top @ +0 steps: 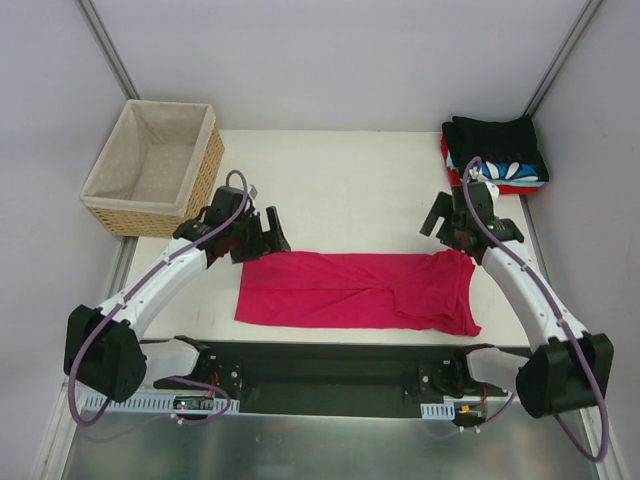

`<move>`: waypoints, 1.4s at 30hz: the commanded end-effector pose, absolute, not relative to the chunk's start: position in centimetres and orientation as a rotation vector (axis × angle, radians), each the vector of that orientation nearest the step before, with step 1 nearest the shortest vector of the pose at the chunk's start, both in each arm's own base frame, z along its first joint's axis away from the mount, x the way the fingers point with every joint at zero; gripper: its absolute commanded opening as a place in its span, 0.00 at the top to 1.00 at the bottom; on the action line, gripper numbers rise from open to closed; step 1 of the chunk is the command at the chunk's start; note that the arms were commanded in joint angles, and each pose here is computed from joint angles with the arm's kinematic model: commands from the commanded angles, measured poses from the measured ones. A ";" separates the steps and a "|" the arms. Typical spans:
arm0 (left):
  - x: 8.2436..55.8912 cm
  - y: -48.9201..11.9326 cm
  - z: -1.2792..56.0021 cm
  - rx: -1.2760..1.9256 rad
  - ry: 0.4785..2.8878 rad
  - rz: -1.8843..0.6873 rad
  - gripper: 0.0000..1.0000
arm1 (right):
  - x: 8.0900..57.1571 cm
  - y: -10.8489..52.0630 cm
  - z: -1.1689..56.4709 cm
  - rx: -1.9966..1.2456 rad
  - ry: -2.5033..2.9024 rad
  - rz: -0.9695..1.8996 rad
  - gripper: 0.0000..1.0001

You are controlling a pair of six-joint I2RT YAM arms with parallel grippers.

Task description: Fold and stack the t-shirts

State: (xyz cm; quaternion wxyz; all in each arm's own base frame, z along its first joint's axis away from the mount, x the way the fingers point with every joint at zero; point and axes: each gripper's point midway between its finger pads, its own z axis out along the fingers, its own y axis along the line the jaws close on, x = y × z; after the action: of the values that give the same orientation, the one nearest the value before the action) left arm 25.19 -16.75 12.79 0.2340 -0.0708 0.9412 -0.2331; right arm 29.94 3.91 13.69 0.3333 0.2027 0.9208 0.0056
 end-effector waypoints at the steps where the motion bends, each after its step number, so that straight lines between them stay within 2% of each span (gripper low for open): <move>1: 26.5 -18.6 14.3 -0.089 2.579 -0.741 0.11 | 27.1 3.6 16.8 0.443 2.396 -0.020 0.04; 7: 26.2 -18.8 13.4 -0.084 2.597 -0.758 0.11 | 25.6 2.6 16.0 0.452 2.350 -0.050 0.03; 14: 24.9 -18.3 14.3 -0.076 2.546 -0.786 0.11 | 28.3 7.3 12.8 0.511 2.225 0.357 0.03; 21: 23.6 -18.4 15.1 -0.031 2.479 -0.846 0.10 | 30.0 8.8 11.5 0.533 2.138 0.526 0.04; 31: 23.5 -18.7 15.2 -0.009 2.472 -0.872 0.10 | 32.3 7.7 10.8 0.584 2.085 0.566 0.03; 42: 23.7 -18.7 14.9 -0.017 2.484 -0.867 0.10 | 32.1 7.2 8.3 0.626 2.134 0.566 0.03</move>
State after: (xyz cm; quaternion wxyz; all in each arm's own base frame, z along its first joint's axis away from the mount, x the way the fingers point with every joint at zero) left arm 23.50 -18.54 14.56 0.2489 -0.0134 0.9179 -0.3087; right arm 31.38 7.11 7.90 0.3992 0.2467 0.8581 0.2086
